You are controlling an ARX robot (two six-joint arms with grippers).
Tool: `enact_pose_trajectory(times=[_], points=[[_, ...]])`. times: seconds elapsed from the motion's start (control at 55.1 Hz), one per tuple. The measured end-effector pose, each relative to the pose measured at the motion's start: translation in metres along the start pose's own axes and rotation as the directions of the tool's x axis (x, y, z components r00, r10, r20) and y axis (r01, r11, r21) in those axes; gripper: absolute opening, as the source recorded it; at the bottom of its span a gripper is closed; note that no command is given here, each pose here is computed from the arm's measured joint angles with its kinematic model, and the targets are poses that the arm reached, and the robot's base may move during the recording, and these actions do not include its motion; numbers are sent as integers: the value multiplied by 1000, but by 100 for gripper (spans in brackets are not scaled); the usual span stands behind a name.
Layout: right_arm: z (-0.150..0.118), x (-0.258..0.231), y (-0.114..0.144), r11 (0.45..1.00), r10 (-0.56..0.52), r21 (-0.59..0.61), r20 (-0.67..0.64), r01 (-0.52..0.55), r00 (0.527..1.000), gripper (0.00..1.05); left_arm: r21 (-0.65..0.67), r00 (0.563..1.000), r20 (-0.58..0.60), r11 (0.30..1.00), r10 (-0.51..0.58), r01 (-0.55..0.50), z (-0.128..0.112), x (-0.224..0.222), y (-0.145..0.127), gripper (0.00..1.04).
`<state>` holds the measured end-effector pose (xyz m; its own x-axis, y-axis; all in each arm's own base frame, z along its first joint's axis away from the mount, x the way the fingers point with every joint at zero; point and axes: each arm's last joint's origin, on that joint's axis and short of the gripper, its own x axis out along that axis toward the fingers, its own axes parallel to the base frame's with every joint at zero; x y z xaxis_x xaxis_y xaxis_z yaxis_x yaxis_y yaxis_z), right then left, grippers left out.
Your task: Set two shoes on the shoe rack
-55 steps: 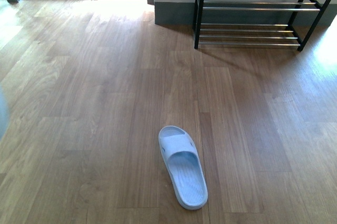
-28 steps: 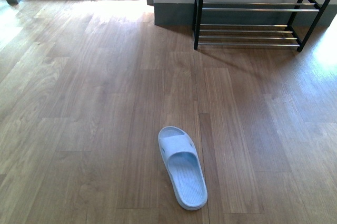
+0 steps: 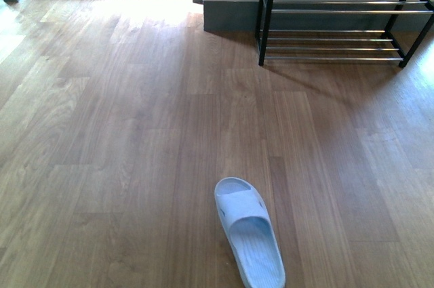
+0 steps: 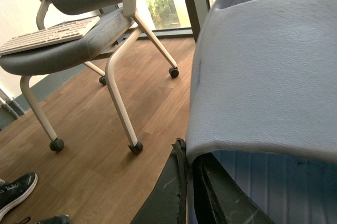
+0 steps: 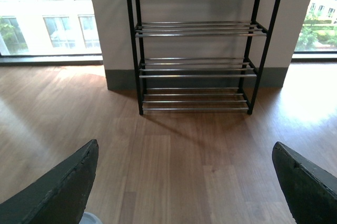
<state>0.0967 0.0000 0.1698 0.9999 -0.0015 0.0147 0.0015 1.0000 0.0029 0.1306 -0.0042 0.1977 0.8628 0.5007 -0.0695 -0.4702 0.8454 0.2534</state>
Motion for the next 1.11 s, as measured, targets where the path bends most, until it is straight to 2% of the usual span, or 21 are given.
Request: enact_pose_trajectory(times=[0.454,0.563,0.726,0.781,0.944,1.053,1.108], points=[[0,0,0,1000,12,0,-2,-12,1000,96,0,1000,-1,1000,5,-5,0,0,0,2],[-3,10,6,980,201,24,-156,-200,967,96,0,1000,-1,1000,4,-4,0,0,0,2],[-5,46,28,958,261,-29,-331,-286,907,96,0,1000,-1,1000,2,-2,0,0,0,2],[-8,59,34,954,246,-73,-365,-291,898,96,0,1000,-1,1000,4,-4,0,0,0,2],[-38,114,46,939,199,-153,-492,-309,848,96,0,1000,-1,1000,2,-2,0,0,0,2],[-75,141,50,929,181,-165,-581,-332,794,96,0,1000,-1,1000,1,-1,0,0,0,2],[-99,152,51,924,172,-161,-637,-348,752,96,0,1000,0,1000,1,-1,0,0,0,2]])
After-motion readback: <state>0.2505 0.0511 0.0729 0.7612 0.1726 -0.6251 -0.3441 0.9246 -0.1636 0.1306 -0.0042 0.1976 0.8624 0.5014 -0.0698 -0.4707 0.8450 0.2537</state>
